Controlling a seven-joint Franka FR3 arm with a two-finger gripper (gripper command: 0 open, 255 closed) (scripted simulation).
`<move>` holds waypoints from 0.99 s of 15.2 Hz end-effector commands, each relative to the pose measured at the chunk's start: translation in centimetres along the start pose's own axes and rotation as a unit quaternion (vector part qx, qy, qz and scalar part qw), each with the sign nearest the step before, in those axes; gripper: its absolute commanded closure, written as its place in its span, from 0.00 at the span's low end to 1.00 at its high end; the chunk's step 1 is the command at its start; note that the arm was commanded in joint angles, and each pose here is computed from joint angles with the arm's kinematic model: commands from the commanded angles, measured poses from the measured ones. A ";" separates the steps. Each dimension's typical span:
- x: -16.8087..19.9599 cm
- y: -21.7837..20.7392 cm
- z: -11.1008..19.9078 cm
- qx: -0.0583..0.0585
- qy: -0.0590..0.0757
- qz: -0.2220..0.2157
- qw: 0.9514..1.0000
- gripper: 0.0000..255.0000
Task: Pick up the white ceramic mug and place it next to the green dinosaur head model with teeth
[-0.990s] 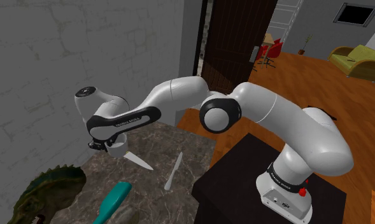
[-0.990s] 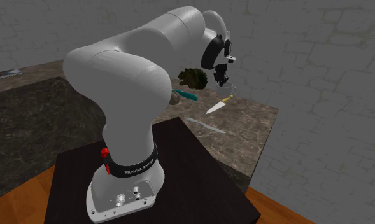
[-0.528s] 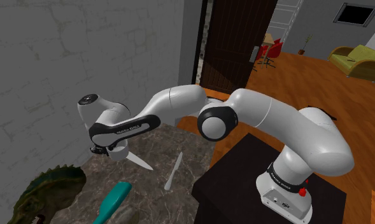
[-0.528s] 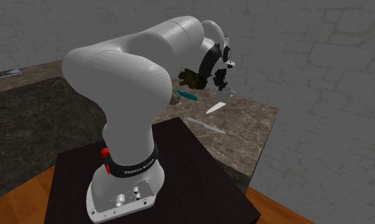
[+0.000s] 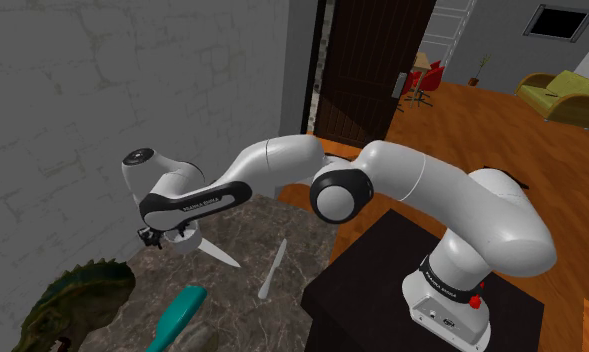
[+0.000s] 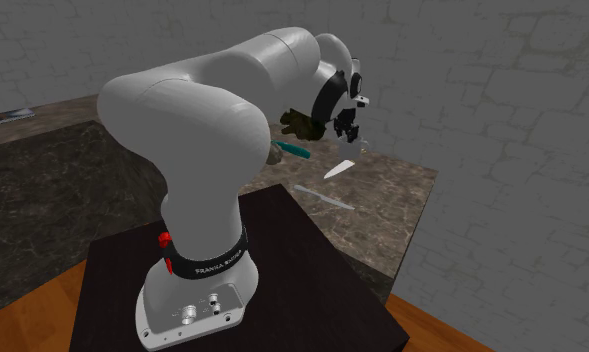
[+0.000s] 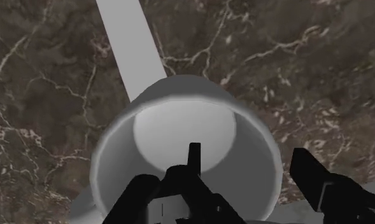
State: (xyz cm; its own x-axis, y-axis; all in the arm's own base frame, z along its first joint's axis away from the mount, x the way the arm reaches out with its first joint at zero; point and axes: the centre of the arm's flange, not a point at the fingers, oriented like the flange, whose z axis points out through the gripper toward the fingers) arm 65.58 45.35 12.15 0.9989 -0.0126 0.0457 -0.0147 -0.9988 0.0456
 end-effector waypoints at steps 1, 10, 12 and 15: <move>0.0 0.0 0.0 0.000 0.000 0.000 1.000 0.00; 0.0 0.0 -5.0 0.000 0.000 0.000 1.000 0.00; 0.0 0.0 -5.0 0.000 0.000 0.000 1.000 0.00; 0.0 0.0 -5.0 0.000 0.000 0.000 1.000 0.00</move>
State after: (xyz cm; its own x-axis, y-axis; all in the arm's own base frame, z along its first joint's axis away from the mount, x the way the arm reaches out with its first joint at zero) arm 65.32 45.55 17.10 0.9989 -0.0126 0.0454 -0.0147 -0.9988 0.0458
